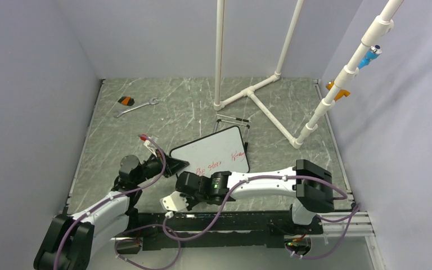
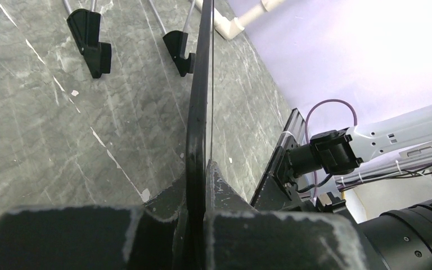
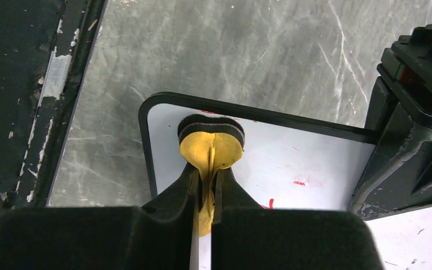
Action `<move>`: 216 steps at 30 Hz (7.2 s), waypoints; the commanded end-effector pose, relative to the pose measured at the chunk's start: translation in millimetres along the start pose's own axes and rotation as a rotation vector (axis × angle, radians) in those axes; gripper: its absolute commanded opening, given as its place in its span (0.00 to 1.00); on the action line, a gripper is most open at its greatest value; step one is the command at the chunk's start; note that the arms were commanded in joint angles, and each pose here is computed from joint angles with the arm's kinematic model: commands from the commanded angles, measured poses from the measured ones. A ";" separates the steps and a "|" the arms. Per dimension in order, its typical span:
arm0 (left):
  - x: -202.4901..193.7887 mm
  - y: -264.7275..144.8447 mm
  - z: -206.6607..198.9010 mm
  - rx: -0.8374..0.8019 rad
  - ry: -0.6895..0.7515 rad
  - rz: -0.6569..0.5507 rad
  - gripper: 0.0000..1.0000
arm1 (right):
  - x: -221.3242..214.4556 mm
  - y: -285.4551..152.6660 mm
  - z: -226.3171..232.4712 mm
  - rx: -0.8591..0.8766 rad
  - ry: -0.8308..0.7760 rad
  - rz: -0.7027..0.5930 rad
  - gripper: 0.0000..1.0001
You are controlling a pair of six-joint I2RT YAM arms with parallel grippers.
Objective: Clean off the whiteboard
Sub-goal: Erase the whiteboard at the center of the board.
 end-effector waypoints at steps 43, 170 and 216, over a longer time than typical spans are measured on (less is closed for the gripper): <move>11.0 3.9 -17.9 -0.109 0.071 0.004 0.00 | -4.6 -8.9 -42.7 -0.098 0.214 -0.032 0.00; 10.1 3.2 -18.2 -0.114 0.075 0.014 0.00 | -108.0 -41.1 -59.4 -0.285 0.469 0.063 0.00; 6.4 1.5 -16.4 -0.122 0.069 0.022 0.00 | -68.3 -22.0 -49.1 -0.171 0.418 -0.008 0.00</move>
Point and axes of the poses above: each gripper's point midway between its finger pads, its own y axis out along the fingers, its own z axis along the line the jaws close on, x = y × z, the point moved 10 cm from there along -y, back along the fingers, and after that the axes turned 10 degrees about -y, right-handed, at the moved point
